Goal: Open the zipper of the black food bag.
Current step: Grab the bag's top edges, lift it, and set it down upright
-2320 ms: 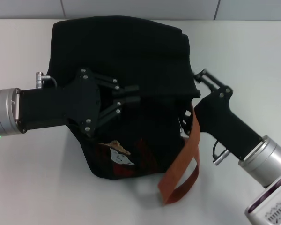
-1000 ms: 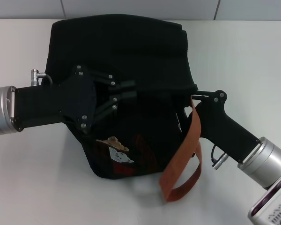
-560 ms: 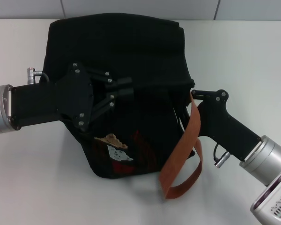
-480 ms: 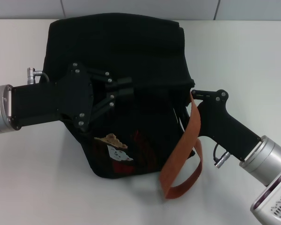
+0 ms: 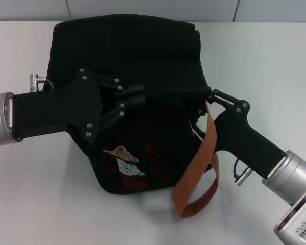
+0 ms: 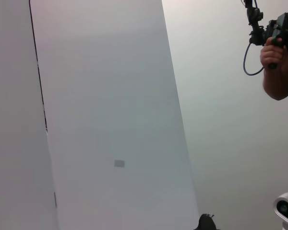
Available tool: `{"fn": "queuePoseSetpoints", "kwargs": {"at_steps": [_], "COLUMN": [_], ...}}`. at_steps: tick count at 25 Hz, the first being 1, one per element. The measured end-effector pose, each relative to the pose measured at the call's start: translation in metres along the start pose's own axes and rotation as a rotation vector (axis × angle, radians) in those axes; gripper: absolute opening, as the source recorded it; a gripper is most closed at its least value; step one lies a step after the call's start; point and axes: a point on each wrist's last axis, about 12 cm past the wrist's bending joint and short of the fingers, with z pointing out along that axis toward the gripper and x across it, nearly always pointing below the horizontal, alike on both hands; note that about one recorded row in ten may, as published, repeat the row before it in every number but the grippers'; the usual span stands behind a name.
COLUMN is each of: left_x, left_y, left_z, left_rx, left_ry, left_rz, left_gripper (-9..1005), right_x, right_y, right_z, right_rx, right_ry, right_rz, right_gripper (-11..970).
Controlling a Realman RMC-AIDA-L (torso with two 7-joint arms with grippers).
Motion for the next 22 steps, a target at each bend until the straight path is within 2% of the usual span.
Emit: {"fn": "queuePoseSetpoints", "kwargs": {"at_steps": [3,8,13,22], "left_x": [0.0,0.001,0.003,0.002], "left_y": [0.0,-0.001,-0.002,-0.002], "left_z": [0.001,0.002,0.004,0.004], "left_rx": [0.003,0.005,0.008,0.009], "left_ry": [0.0,-0.003,-0.011,-0.012], "left_rz": [-0.001,-0.004,-0.02,-0.02], "left_gripper": [96,96,96,96], "right_x": [0.0,-0.001,-0.007,-0.008], "right_y": [0.001,0.0,0.001,-0.001], "right_z": [0.001,0.007,0.016,0.019], "right_rx": [-0.005,-0.012,-0.009,0.019], "right_ry": [0.004,-0.011,-0.042,-0.043], "right_rz": [-0.007,-0.018,-0.052,-0.055], "right_gripper": [333,433,471,466]}}
